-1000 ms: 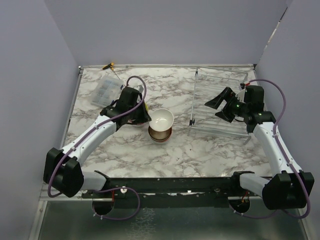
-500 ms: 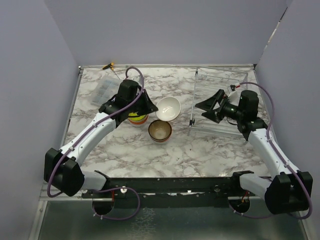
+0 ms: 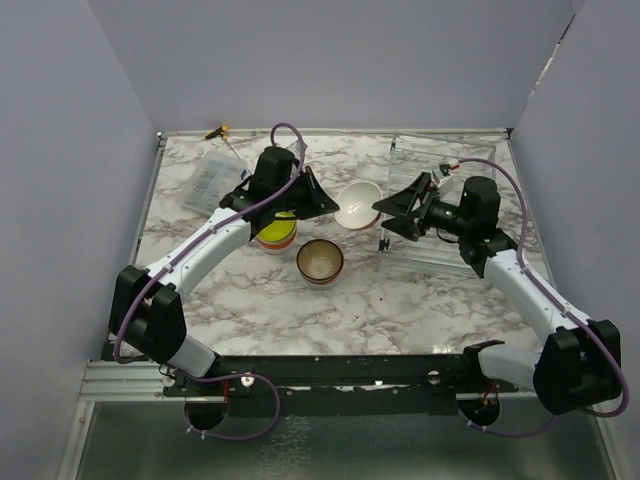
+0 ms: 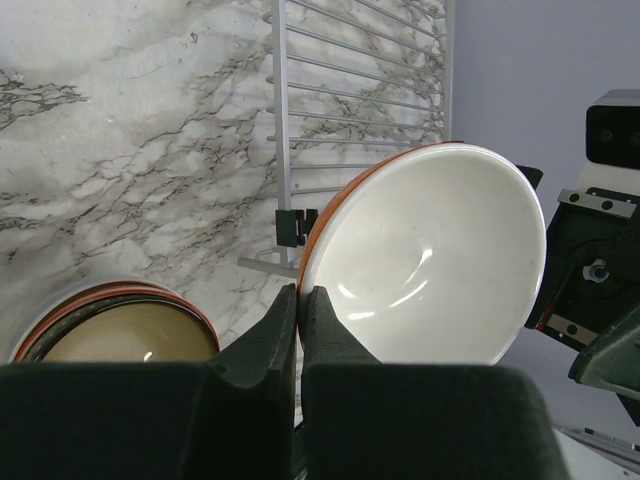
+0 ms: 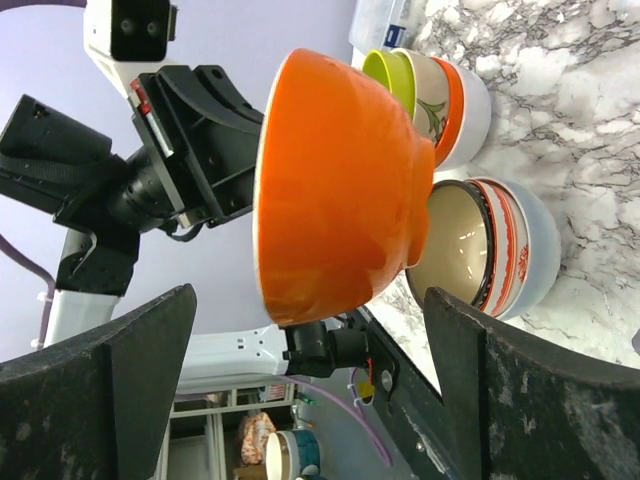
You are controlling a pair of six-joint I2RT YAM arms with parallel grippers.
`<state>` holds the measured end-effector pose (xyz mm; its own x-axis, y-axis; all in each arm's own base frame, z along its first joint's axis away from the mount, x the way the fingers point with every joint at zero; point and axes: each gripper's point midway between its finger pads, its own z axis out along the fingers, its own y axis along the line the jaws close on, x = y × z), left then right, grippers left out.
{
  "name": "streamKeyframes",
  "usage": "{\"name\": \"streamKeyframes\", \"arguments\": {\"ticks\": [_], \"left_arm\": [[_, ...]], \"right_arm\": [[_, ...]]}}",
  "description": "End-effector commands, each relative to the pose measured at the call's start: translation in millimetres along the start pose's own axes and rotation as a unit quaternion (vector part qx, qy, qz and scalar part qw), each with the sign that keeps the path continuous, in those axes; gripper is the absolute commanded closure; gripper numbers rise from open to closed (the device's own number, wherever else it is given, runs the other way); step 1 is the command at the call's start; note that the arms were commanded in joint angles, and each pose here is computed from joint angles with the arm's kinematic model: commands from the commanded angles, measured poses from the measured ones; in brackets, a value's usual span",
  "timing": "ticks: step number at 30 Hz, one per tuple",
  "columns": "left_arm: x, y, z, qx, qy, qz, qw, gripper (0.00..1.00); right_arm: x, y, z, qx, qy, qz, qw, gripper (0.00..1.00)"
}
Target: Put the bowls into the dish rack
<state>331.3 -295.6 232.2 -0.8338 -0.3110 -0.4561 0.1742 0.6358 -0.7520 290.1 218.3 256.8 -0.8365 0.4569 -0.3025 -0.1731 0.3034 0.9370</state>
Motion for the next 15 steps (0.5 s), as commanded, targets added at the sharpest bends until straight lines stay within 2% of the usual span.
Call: {"name": "streamKeyframes", "arguments": {"ticks": [1,9,15], "left_arm": [[-10.8,-36.1,-5.3,0.058,-0.01,0.005,0.998,1.0],[-6.4,-33.0,-2.5,0.057,-0.002,-0.006,0.998,1.0],[-4.1,-32.7,1.8,0.058,0.007,-0.017,0.998,1.0]], "right_arm": [[-6.1,-2.8,6.8,0.01,-0.003,0.019,1.0,0.0],[-8.4,0.3,17.1,-0.013,0.019,0.042,0.999,0.01],[-11.0,6.0,21.8,-0.027,0.032,0.032,0.999,0.14]]}}
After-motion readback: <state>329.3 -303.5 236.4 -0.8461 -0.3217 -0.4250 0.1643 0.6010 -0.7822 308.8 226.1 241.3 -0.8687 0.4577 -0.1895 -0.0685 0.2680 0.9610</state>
